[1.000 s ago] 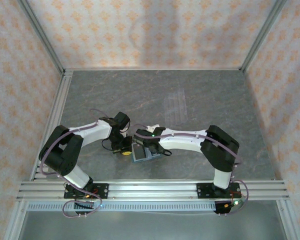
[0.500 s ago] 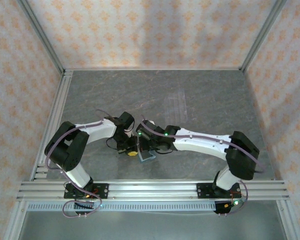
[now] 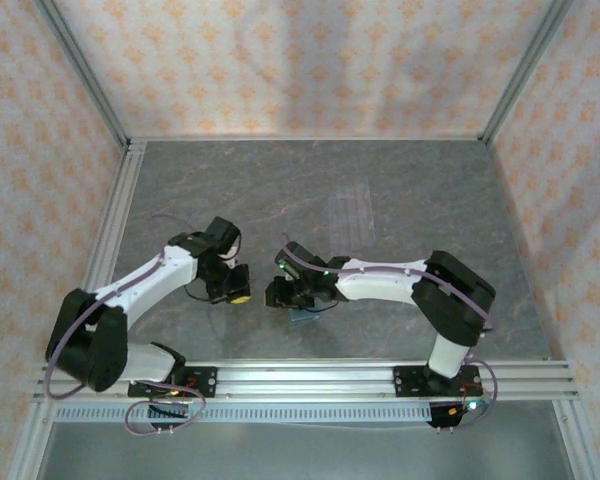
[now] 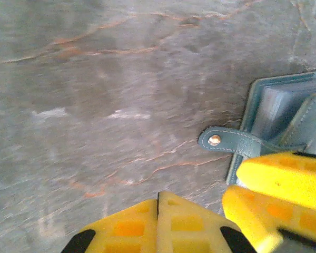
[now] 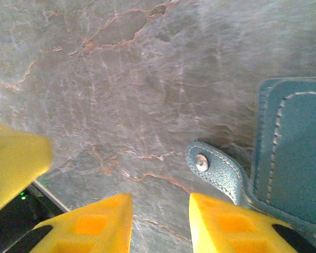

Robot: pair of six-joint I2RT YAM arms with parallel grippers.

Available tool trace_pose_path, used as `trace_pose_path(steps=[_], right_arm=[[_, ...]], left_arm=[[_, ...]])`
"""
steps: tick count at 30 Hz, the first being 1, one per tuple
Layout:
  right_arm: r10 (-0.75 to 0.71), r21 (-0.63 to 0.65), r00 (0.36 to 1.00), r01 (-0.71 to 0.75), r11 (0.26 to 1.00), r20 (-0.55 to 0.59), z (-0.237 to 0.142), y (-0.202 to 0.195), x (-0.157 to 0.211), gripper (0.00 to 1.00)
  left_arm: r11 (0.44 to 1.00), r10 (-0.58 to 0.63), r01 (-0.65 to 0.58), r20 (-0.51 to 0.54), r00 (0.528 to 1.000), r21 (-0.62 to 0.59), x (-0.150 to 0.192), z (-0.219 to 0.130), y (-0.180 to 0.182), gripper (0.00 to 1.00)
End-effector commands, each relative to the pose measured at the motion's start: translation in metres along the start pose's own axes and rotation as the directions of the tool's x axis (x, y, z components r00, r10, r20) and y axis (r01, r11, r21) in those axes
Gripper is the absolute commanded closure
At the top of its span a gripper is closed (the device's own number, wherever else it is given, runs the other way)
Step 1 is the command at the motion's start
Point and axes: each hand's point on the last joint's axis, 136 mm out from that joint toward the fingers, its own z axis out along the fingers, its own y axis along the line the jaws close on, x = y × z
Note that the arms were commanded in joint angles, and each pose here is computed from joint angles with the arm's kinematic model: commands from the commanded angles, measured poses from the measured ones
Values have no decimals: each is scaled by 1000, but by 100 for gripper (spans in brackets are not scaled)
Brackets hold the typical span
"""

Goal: Put the credit cards into the card holder

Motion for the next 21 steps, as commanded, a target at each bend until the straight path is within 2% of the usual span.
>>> trace_pose_path(steps=[1, 4, 7, 13, 15, 19, 21], right_arm=[[-16, -93, 999, 11, 996, -47, 11, 27, 2, 66], [-49, -113, 997, 42, 993, -61, 11, 44, -1, 59], [-64, -145, 998, 61, 988, -16, -9, 58, -11, 47], [-35, -159, 993, 52, 986, 112, -86, 54, -32, 40], [14, -119, 988, 5, 993, 153, -109, 31, -36, 46], [113, -4, 982, -114, 993, 153, -124, -29, -26, 73], [149, 44, 980, -156, 987, 129, -122, -56, -17, 75]], left_arm=[[996, -26, 23, -27, 999, -86, 15, -8, 28, 99], [996, -28, 26, -29, 999, -82, 15, -14, 30, 99], [998, -18, 17, -18, 1000, -68, 13, -23, 25, 99], [999, 27, -26, 23, 999, -22, 7, -49, 7, 96], [999, 40, -40, 21, 999, -7, 6, -53, 1, 96], [997, 75, -76, 26, 997, 32, 5, -54, -22, 94], [992, 118, -119, 38, 992, 38, 5, -52, -45, 94]])
